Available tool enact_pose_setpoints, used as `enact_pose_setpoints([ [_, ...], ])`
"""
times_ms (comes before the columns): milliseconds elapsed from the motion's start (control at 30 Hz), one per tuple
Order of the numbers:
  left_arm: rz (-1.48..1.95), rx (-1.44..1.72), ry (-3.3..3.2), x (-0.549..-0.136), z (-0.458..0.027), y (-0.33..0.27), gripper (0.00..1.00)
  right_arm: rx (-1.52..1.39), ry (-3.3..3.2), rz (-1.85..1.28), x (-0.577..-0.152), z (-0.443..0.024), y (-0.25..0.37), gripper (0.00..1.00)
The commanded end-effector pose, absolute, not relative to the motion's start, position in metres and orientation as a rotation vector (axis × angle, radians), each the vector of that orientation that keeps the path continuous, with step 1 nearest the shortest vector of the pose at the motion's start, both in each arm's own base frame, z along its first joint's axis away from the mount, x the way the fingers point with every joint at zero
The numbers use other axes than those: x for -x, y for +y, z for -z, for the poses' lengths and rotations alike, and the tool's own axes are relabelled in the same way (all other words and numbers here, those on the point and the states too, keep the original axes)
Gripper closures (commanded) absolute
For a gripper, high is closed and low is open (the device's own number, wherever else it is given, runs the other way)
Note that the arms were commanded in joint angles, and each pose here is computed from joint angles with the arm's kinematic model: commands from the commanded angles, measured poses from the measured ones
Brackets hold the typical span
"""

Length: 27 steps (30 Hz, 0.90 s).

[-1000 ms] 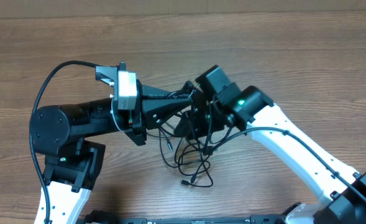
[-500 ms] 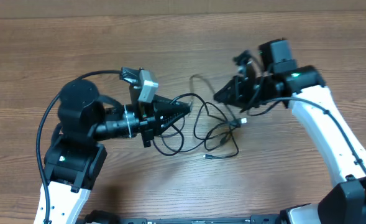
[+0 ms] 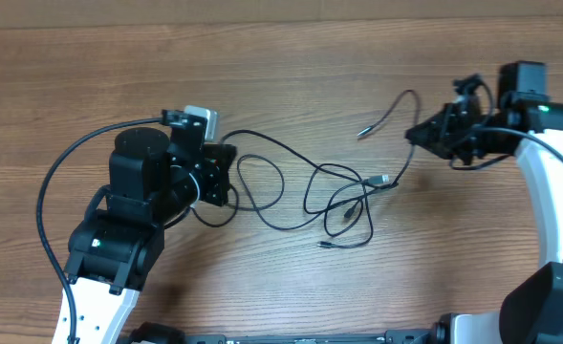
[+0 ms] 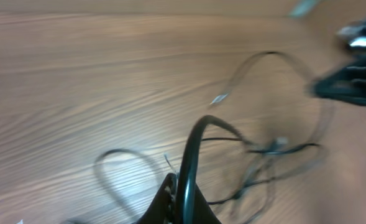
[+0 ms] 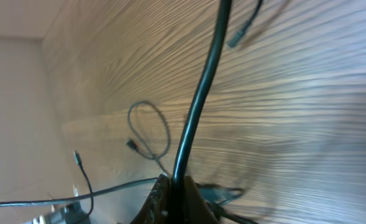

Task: Untangle cables
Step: 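Pull the right gripper rightward, stretching the cable away from the left gripper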

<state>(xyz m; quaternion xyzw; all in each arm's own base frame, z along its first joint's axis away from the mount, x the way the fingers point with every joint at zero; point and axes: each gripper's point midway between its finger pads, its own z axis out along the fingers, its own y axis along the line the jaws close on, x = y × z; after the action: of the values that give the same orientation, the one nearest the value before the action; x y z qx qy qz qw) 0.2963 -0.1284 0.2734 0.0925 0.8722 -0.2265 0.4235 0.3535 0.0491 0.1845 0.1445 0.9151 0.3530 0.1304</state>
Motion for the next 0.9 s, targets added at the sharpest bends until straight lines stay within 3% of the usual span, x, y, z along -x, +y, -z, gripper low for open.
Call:
enact_pose_setpoints([
  [0, 0.31, -0.122, 2.198, -0.307, -0.269, -0.092, 0.96, -0.437, 2.618, -0.955, -0.36, -0.191, 0.021, 0.96],
  [200, 0.192, 0.024, 2.248, -0.305, -0.258, -0.067, 0.96, -0.561, 2.612, -0.866, -0.357, -0.185, -0.014, 0.96],
  [567, 0.291, 0.234, 2.215, -0.313, -0.263, -0.055, 0.96, -0.602, 2.649, -0.803, -0.351, -0.177, -0.022, 0.94],
  [633, 0.335, 0.212, 2.193, -0.315, -0.269, -0.062, 0.96, -0.61, 2.658, -0.808, -0.348, -0.177, -0.021, 0.79],
  [767, 0.47, 0.136, 2.131, -0.321, -0.286, -0.082, 0.96, -0.603, 2.678, -0.814, -0.344, -0.176, -0.019, 0.22],
  [867, 0.552, 0.081, 2.078, -0.324, -0.3, -0.095, 0.96, -0.565, 2.7, -0.813, -0.339, -0.174, -0.018, 0.04],
])
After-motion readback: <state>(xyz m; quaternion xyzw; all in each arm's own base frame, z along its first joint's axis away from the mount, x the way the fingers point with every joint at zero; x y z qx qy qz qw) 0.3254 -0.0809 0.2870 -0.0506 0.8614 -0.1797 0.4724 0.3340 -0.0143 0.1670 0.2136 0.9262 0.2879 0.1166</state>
